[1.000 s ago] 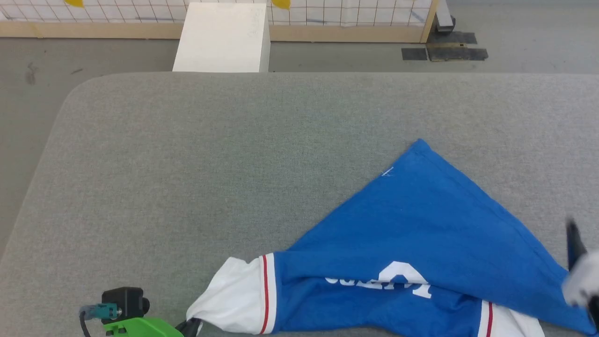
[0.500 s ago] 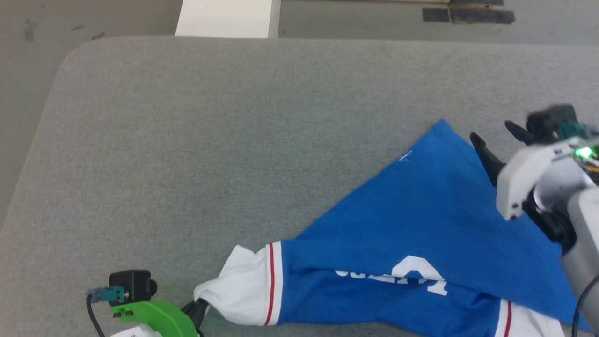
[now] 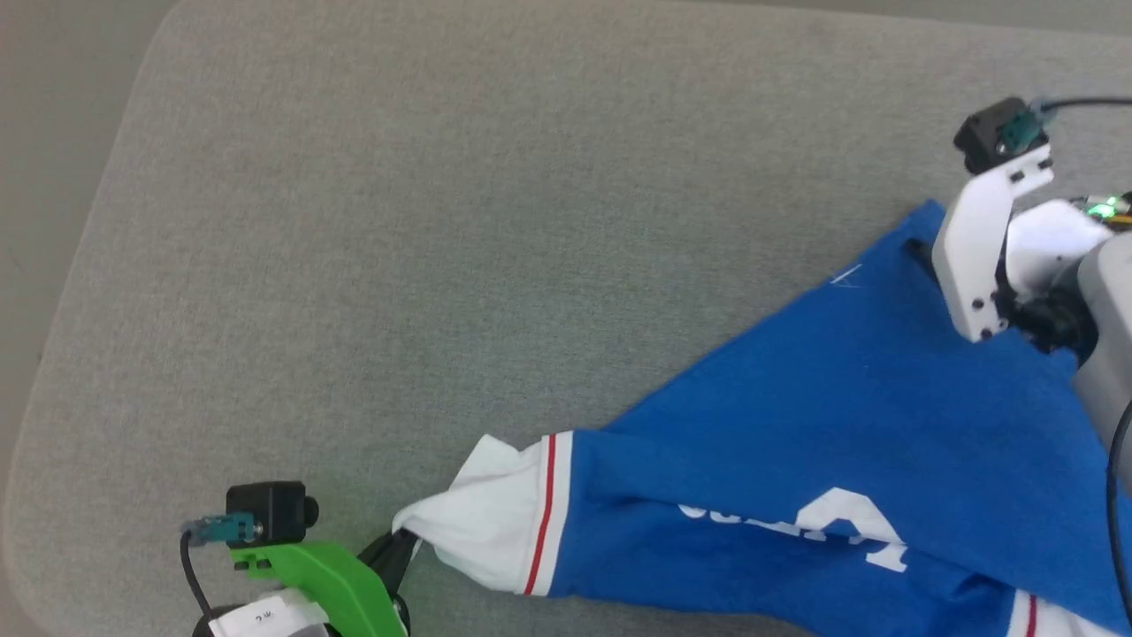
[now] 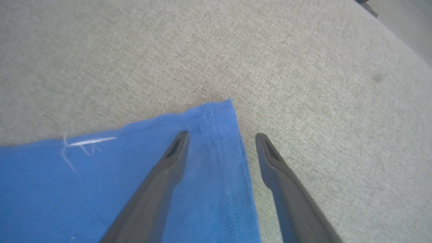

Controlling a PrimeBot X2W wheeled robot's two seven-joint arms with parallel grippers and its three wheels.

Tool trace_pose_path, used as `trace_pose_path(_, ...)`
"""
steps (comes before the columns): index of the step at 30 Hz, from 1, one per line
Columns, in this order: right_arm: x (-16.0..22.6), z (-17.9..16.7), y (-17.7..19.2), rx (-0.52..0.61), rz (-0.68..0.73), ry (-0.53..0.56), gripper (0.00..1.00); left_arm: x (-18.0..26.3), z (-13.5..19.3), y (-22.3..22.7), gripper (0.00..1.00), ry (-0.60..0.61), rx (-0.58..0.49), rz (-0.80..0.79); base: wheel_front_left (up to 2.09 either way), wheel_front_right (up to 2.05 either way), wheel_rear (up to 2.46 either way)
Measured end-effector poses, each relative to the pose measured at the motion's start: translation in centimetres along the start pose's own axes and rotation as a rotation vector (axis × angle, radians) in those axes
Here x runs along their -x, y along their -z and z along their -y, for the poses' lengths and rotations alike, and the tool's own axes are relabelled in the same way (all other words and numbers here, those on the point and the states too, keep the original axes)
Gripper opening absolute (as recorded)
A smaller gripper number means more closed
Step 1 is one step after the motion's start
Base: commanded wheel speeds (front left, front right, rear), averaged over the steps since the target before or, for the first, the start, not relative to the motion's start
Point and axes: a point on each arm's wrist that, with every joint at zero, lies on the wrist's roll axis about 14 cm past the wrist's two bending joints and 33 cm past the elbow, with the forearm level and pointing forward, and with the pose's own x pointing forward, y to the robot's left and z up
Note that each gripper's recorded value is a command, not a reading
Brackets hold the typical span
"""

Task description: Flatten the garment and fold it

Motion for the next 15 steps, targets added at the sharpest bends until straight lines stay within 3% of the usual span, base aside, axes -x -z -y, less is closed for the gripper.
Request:
trace_pose_path(5,-2.1,0.1,0.2,-0.008,-0.119,-0.012,1.00,-0.7,-0.5,0.0,0.00,-0.011,0.011,-0.002,0.00,0.00,0.00)
trace_pose_path(6,-2.3,0.1,0.3,-0.011,-0.141,-0.014,0.81,-0.8,-0.6,0.0,0.00,-0.015,0.014,-0.005,0.00,0.00,0.00)
trace_pose_path(7,-2.5,0.0,0.4,-0.015,-0.167,-0.019,0.42,-0.9,-0.7,0.0,0.00,-0.017,0.018,-0.005,0.00,0.00,0.00)
trace_pose_path(8,-2.6,0.0,0.5,-0.017,-0.190,-0.022,0.29,-0.9,-0.7,0.1,0.00,-0.019,0.024,-0.004,0.00,0.00,0.00)
trace_pose_path(9,-2.7,-0.1,0.5,-0.020,-0.205,-0.025,0.09,-0.9,-0.8,0.1,0.00,-0.020,0.027,-0.006,0.00,0.00,0.00)
trace_pose_path(10,-2.7,-0.1,0.6,-0.024,-0.222,-0.027,0.00,-1.0,-0.8,0.1,0.00,-0.021,0.031,-0.006,0.00,0.00,0.00)
trace_pose_path(15,-2.1,-1.0,0.1,-0.022,-0.176,-0.037,0.00,-0.9,-0.6,0.1,0.00,-0.012,0.029,-0.002,0.00,0.00,0.00)
